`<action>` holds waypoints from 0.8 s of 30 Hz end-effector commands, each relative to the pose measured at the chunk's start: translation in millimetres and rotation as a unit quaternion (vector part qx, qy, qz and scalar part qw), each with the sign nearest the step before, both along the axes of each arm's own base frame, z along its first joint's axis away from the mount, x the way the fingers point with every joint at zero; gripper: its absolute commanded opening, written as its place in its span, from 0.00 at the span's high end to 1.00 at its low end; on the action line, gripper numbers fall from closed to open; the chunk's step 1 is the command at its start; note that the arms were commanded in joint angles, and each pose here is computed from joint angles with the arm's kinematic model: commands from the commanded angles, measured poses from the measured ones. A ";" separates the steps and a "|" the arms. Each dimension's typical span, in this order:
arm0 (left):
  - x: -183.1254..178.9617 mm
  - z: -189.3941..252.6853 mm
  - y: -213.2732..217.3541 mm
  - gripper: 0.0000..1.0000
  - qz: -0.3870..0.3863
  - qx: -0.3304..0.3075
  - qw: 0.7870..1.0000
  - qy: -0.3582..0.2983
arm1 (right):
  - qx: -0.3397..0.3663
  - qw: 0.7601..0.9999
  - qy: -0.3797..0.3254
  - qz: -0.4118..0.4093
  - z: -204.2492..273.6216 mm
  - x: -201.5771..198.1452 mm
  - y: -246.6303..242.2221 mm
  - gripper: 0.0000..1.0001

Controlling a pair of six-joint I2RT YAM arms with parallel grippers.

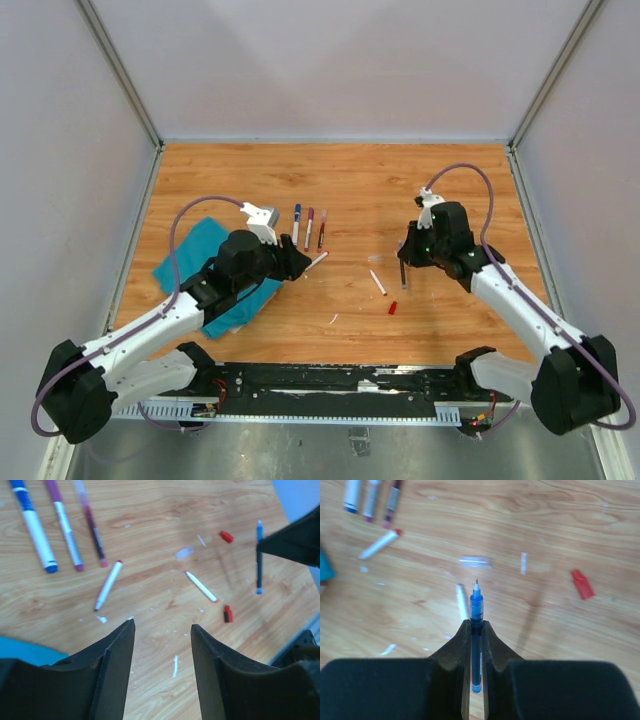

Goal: Insert the pens into the pen caps
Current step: Pick up the pen from the center of the board.

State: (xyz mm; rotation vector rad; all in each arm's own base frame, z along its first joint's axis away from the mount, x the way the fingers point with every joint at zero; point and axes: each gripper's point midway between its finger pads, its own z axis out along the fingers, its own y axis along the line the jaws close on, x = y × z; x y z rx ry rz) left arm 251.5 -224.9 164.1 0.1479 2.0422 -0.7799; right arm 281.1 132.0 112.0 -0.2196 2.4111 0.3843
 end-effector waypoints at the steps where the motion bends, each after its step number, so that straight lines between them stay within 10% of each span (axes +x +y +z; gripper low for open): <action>1: -10.1 26.9 -26.1 0.45 -0.029 -0.036 0.998 -0.049 | 0.184 0.982 -0.038 0.005 33.6 -6.0 49.2 0.99; 8: -29.1 43.7 -59.2 0.37 -0.074 -0.086 0.991 -0.074 | 0.341 0.939 -0.045 0.001 62.3 -10.6 82.7 0.99; 24: -42.5 26.6 -101.6 0.37 -0.157 -0.104 0.981 -0.048 | 0.406 0.910 -0.062 0.050 95.9 -28.5 129.9 0.99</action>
